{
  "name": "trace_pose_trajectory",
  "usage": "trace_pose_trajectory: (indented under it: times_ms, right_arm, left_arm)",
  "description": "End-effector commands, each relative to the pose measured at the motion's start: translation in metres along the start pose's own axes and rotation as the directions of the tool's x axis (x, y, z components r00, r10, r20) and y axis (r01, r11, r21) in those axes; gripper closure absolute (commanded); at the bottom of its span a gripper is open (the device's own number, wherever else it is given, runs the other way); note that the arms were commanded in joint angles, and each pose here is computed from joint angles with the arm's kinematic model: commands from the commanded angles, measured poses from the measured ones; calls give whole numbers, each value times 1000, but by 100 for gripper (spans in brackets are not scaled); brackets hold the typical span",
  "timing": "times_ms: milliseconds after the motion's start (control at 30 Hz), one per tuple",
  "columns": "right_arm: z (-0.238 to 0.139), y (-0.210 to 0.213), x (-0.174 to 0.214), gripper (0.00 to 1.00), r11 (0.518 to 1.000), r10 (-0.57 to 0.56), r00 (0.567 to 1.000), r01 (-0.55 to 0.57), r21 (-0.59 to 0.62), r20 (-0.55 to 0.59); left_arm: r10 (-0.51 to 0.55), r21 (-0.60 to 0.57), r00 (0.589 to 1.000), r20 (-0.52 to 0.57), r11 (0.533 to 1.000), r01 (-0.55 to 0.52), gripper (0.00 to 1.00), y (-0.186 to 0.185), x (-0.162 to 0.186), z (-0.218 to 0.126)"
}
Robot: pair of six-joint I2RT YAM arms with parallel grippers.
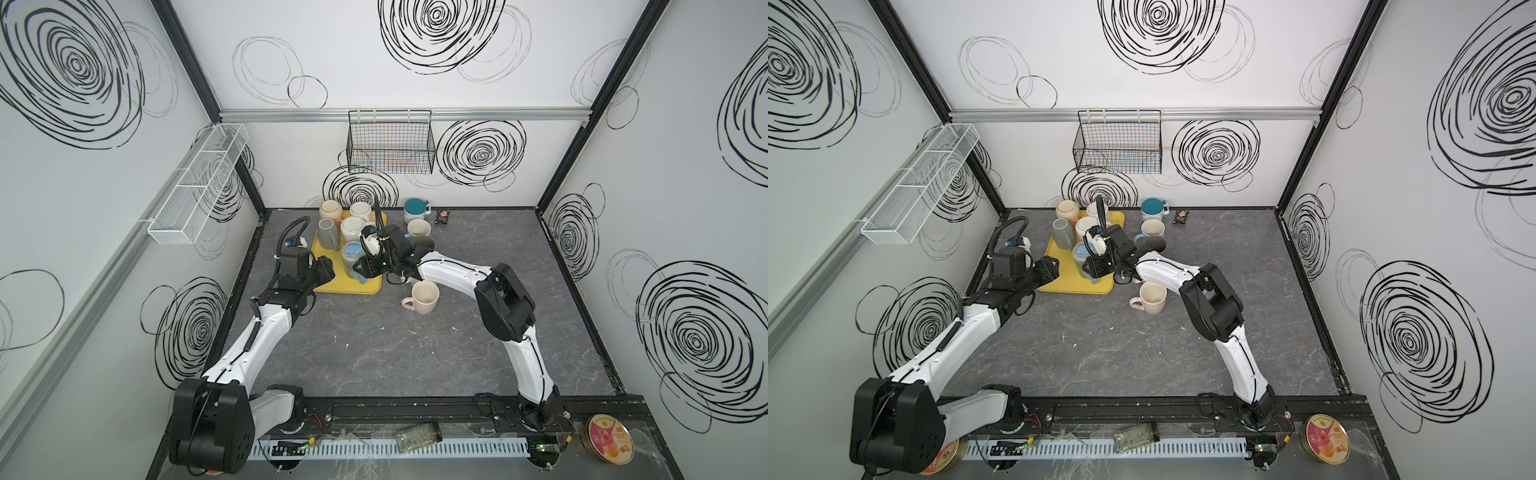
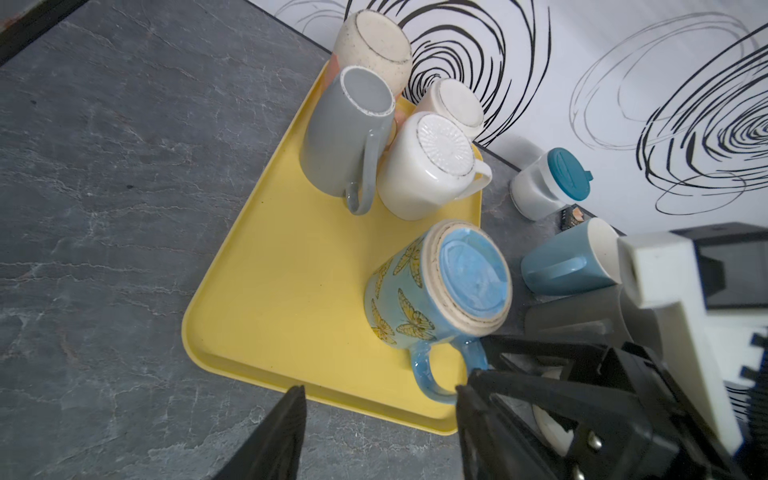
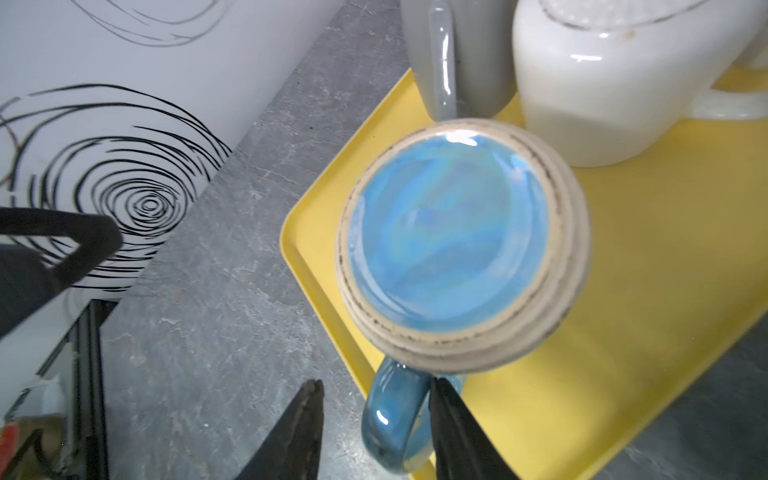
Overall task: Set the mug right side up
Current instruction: 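Lift the butterfly mug with the right gripper toward the left gripper, then grasp the butterfly mug handle with the left gripper while the right gripper holds it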
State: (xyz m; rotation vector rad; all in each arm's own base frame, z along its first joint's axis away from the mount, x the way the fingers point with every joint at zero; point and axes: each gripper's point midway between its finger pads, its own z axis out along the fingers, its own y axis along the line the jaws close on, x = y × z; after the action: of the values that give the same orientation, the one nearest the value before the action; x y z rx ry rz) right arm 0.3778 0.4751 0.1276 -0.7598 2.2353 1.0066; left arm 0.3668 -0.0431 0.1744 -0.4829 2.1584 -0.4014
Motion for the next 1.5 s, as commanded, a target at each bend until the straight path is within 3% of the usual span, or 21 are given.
trace_pose_trajectory:
  times_ms: [0,333,567,1033,1333,1467]
  right_arm:
    - [-43,35,-41,54,992,-6,993,21,-124,116]
    - [-98,-19,-43,53,999,24,984,-28,20,176]
    - [-114,-19,-39,53,999,-11,982,1,54,186]
    - [-118,-22,-29,53,998,-17,983,5,67,182]
    - [-114,-20,-28,53,999,-9,985,1,45,174]
    - [-115,-19,-30,53,999,-9,984,1,46,180]
  left_arm:
    - [-22,-58,999,23,998,23,39,-5,-11,-5]
    - [83,-129,990,-118,987,-98,38,-48,29,16]
    - [113,-157,963,-245,975,-155,48,-60,60,54]
    - [131,-280,956,-261,938,-205,48,-45,64,99]
    - [96,-243,956,-279,956,-167,65,-34,61,117]
    - [98,-234,953,-286,958,-168,80,-31,56,116]
